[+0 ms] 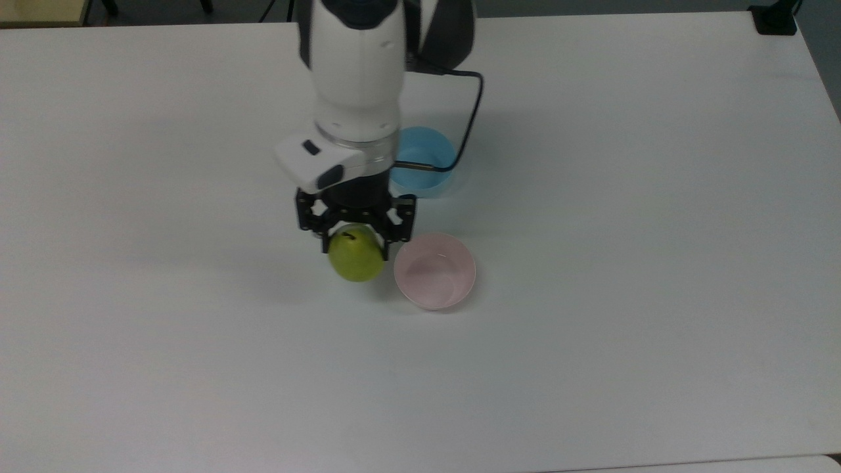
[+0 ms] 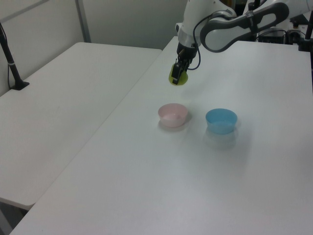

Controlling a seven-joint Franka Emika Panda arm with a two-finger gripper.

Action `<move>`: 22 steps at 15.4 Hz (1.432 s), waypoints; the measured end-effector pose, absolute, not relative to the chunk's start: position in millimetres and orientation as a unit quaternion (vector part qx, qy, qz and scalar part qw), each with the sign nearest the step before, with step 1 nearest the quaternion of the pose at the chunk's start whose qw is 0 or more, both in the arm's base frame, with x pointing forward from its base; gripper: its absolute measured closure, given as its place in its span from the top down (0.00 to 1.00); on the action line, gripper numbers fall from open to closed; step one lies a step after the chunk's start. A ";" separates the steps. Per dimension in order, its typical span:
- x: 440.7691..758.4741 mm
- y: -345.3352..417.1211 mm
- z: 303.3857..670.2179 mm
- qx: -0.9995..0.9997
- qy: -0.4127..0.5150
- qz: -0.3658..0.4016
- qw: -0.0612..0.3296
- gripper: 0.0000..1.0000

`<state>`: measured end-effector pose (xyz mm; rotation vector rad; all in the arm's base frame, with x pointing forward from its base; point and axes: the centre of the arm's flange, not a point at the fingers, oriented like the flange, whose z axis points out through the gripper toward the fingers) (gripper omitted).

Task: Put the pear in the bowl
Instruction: 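Lift the pear and carry it over the pink bowl, then lower the pear into the pink bowl and open the gripper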

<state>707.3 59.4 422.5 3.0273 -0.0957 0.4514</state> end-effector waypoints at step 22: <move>701.4 141.8 341.0 0.992 -0.005 0.117 0.044 0.79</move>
